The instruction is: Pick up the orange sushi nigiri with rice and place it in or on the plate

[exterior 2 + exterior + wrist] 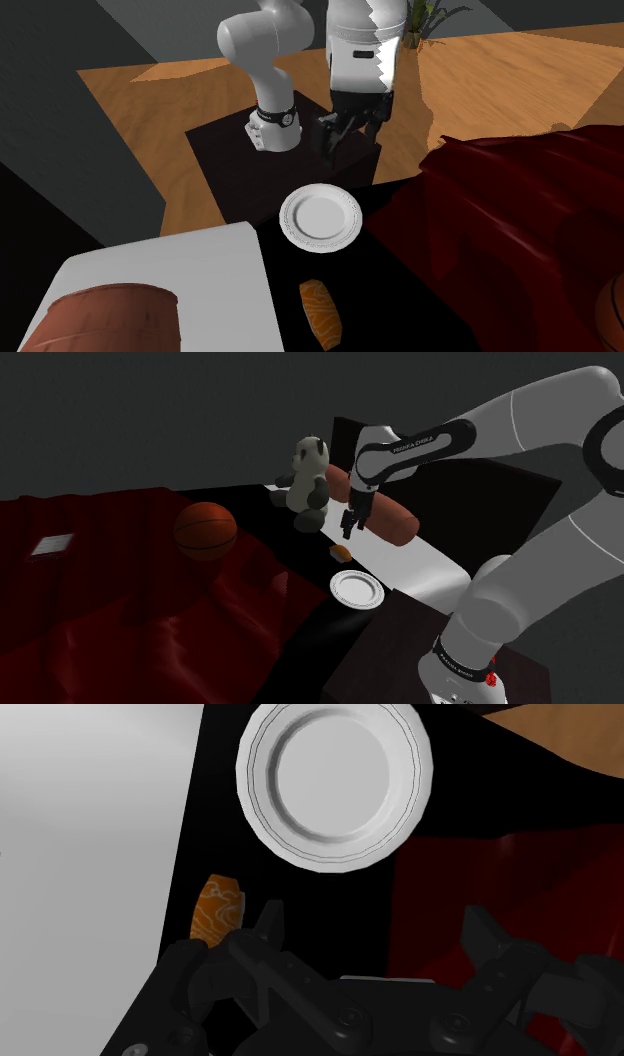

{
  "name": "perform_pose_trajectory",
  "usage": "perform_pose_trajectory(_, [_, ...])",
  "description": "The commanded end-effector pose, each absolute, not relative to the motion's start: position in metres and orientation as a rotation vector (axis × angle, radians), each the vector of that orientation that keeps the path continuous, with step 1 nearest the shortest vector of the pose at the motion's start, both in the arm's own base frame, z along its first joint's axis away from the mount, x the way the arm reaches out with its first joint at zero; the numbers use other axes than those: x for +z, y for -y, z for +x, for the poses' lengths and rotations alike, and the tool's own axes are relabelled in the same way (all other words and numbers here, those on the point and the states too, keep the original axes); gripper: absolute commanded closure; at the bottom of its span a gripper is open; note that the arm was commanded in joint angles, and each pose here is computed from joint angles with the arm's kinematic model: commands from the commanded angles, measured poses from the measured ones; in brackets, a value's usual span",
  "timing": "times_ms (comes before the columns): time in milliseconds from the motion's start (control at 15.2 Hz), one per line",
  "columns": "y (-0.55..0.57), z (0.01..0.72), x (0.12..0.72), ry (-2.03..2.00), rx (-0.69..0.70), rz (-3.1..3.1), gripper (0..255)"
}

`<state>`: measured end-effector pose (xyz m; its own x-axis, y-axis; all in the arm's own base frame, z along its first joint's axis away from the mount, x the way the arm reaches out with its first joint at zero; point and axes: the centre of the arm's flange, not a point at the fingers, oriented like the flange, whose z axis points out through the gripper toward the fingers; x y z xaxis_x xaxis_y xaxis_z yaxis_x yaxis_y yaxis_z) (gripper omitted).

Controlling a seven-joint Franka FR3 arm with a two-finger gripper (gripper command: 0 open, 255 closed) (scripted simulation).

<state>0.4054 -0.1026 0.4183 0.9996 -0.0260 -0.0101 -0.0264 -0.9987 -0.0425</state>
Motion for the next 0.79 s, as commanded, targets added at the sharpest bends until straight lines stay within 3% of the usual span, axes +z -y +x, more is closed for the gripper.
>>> perform_pose_trajectory(0, [0.118,0.417,0.401,-0.046,0.010,-3.102,0])
perform_pose_trajectory(726, [0.199,0.473,0.297,-0.075,-0.003,-3.116,0])
